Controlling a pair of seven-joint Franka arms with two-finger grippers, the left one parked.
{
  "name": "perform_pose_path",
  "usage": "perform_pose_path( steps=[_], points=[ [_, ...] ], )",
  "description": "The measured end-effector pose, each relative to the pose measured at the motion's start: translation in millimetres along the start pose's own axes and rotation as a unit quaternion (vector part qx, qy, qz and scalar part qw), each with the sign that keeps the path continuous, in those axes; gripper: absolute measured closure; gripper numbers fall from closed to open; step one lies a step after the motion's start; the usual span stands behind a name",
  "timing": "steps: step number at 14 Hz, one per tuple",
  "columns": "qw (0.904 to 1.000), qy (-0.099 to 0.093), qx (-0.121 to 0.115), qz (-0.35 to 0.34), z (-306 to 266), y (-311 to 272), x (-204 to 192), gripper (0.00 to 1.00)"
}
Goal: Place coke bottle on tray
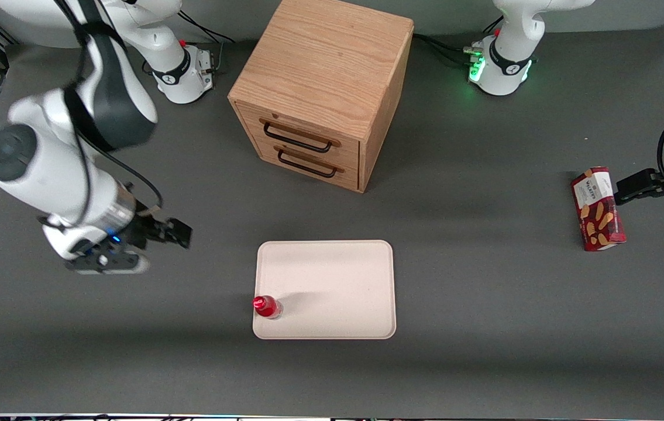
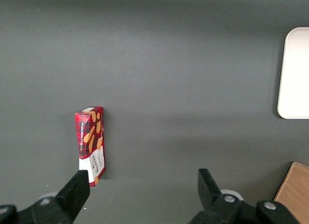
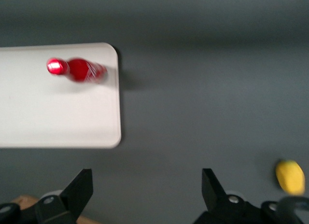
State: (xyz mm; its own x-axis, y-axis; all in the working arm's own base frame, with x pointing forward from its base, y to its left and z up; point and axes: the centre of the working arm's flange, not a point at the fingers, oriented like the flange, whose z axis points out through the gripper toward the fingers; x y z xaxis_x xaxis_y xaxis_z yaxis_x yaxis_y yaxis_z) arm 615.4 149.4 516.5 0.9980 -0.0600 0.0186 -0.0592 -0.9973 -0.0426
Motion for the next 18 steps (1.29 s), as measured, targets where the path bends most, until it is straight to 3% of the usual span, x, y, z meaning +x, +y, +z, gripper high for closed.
perform_pose_path(
  steps=[5,8,12,18],
  points=[
    [0.9986,-0.047,-0.01,0.021,-65.7,41.9,-59.0,0.0],
    [0.9986,-0.035,-0.003,0.041,-89.9,74.2,-74.3,0.0],
    [0.9986,-0.033,0.002,0.042,-91.7,127.9,-68.0,0.0],
    [0.9983,-0.035,-0.029,0.037,-78.8,129.8,-54.6,0.0]
  ],
)
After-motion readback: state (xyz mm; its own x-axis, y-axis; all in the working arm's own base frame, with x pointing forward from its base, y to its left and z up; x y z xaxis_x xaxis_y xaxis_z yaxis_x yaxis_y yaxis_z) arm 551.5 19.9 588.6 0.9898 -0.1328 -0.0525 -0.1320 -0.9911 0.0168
